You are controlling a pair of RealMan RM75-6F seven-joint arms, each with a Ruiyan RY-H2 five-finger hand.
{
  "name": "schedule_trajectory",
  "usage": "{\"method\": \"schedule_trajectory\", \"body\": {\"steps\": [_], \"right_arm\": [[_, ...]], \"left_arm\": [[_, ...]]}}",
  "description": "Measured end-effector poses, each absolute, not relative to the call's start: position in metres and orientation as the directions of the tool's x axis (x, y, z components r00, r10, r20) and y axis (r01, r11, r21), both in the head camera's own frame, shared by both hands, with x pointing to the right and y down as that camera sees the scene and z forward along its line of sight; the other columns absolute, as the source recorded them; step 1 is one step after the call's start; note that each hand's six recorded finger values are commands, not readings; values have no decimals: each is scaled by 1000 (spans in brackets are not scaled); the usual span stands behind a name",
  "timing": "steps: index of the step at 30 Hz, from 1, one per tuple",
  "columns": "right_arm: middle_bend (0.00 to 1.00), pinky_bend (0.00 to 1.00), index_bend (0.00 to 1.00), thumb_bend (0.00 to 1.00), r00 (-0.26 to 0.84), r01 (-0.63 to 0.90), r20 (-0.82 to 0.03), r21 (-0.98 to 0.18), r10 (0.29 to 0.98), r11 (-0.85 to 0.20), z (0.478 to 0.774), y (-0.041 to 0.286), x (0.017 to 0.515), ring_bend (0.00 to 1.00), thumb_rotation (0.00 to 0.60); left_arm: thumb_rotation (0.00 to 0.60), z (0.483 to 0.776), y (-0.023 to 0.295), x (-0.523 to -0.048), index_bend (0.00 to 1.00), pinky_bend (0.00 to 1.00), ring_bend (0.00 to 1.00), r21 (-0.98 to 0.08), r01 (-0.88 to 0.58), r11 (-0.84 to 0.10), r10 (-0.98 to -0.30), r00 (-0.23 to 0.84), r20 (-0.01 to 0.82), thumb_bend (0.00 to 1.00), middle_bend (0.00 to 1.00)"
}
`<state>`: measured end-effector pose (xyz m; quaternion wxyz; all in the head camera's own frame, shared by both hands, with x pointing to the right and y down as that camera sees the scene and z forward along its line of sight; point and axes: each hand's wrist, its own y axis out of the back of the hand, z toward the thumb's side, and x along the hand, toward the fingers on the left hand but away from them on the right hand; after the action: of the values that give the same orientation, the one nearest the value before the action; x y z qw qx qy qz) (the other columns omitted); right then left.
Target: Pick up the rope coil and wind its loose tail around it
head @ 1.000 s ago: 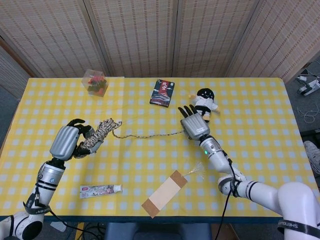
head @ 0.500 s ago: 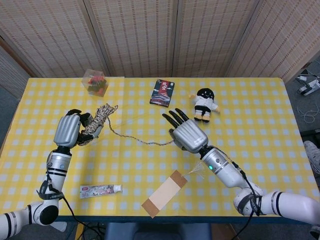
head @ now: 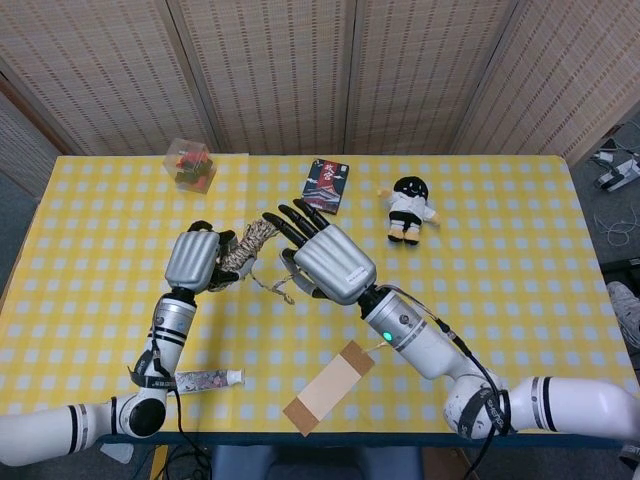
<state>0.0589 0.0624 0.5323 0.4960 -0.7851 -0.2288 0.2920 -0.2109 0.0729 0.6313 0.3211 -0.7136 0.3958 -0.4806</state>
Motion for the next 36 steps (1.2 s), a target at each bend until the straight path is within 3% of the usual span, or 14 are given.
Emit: {"method": "schedule_trajectory", "body": {"steps": [9,12,22,28,36], "right_arm": [[72,0,587,365,691,134,-230,-891,686,-434,524,41,29,0,600],[73,0,587,364,664,137,-244,-889,707,-436,528,31,25,0,600],[81,0,590,365,562,136,-286,-894,776,-428,546,3,41,0,600],[83,0,591,364,510,131,-317,-891,800,-436,562,-7,63,0,600],[93,0,594,365,455,111,-377,-875,807,-471,592,-7,98,0,600]], "left_arm": [[385,628,95,-167,743,214,563,-802,-295,-520,-839,354,414,308,729],[356,623,101,-156,743,214,563,-781,-327,-532,-826,403,394,308,729],[356,592,122,-136,742,205,561,-693,-461,-554,-785,566,251,308,730],[363,574,126,-143,743,204,561,-632,-544,-552,-787,590,179,307,730],[365,559,114,-167,742,203,561,-592,-626,-509,-828,543,138,308,730]]}}
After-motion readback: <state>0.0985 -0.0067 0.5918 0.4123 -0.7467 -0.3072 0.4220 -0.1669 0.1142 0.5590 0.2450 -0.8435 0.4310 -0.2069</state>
